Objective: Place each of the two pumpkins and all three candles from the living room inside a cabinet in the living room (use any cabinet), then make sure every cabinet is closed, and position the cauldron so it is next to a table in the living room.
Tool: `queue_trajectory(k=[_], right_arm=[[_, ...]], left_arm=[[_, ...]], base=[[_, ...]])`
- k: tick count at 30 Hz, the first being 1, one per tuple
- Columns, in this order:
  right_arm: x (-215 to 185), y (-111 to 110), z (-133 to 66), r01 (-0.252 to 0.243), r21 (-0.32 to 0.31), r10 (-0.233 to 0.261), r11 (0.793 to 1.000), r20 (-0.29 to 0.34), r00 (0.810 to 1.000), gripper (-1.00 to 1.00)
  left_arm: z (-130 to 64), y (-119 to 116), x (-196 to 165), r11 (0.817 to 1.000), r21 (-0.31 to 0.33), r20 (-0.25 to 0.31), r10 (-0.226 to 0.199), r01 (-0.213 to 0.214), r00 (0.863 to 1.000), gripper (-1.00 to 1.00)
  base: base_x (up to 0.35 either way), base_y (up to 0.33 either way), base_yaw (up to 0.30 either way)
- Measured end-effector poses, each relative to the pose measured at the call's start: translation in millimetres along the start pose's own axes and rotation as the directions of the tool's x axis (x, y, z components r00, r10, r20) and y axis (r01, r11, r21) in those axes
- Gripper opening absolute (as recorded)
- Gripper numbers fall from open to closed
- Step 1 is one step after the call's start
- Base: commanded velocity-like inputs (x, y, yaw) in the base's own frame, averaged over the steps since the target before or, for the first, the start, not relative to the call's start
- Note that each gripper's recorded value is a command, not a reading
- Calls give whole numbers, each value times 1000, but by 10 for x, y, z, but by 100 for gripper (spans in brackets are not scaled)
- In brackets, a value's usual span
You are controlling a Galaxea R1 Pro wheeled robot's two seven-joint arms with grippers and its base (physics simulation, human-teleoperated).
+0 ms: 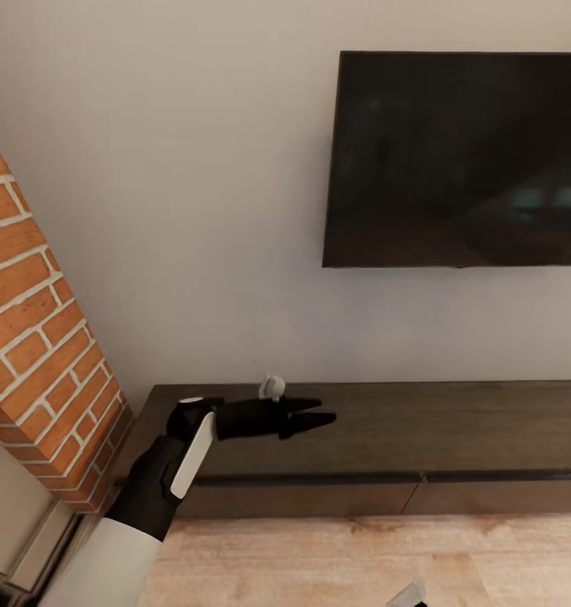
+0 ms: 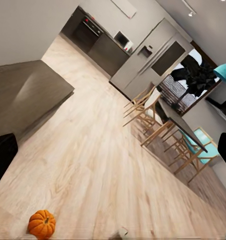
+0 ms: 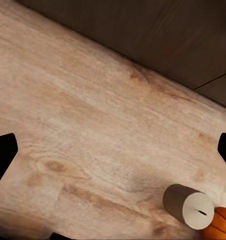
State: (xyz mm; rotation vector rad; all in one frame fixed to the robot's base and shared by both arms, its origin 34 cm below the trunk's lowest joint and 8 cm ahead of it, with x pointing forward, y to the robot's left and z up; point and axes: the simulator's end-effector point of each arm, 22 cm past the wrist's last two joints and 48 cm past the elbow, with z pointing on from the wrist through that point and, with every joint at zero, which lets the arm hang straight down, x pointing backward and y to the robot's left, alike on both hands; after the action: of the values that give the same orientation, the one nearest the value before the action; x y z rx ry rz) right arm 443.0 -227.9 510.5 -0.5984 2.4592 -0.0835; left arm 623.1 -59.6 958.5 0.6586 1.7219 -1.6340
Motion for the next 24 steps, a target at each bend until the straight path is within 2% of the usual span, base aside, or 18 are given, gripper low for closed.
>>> queue_trajectory(k=[5, 12, 19, 24], right_arm=[[-160, -82, 51, 1, 12, -1, 1000, 23, 1000, 100], [-467, -228, 125, 0, 34, -3, 999, 71, 997, 100], [-648, -324, 170, 2, 47, -6, 999, 96, 995, 100], [-651, -322, 170, 1, 46, -6, 999, 97, 995, 100]], left_arm=[[-10, 23, 86, 1000, -4, 0, -15, 15, 1000, 100], [-12, 32, 88, 1000, -5, 18, 9, -9, 1000, 100], [-13, 31, 50, 999, -6, 36, 41, -41, 999, 100], [-13, 30, 48, 999, -5, 36, 41, -41, 998, 100]], base=[[0, 0, 0], [-38, 0, 0], [-285, 0, 0], [-330, 0, 0]])
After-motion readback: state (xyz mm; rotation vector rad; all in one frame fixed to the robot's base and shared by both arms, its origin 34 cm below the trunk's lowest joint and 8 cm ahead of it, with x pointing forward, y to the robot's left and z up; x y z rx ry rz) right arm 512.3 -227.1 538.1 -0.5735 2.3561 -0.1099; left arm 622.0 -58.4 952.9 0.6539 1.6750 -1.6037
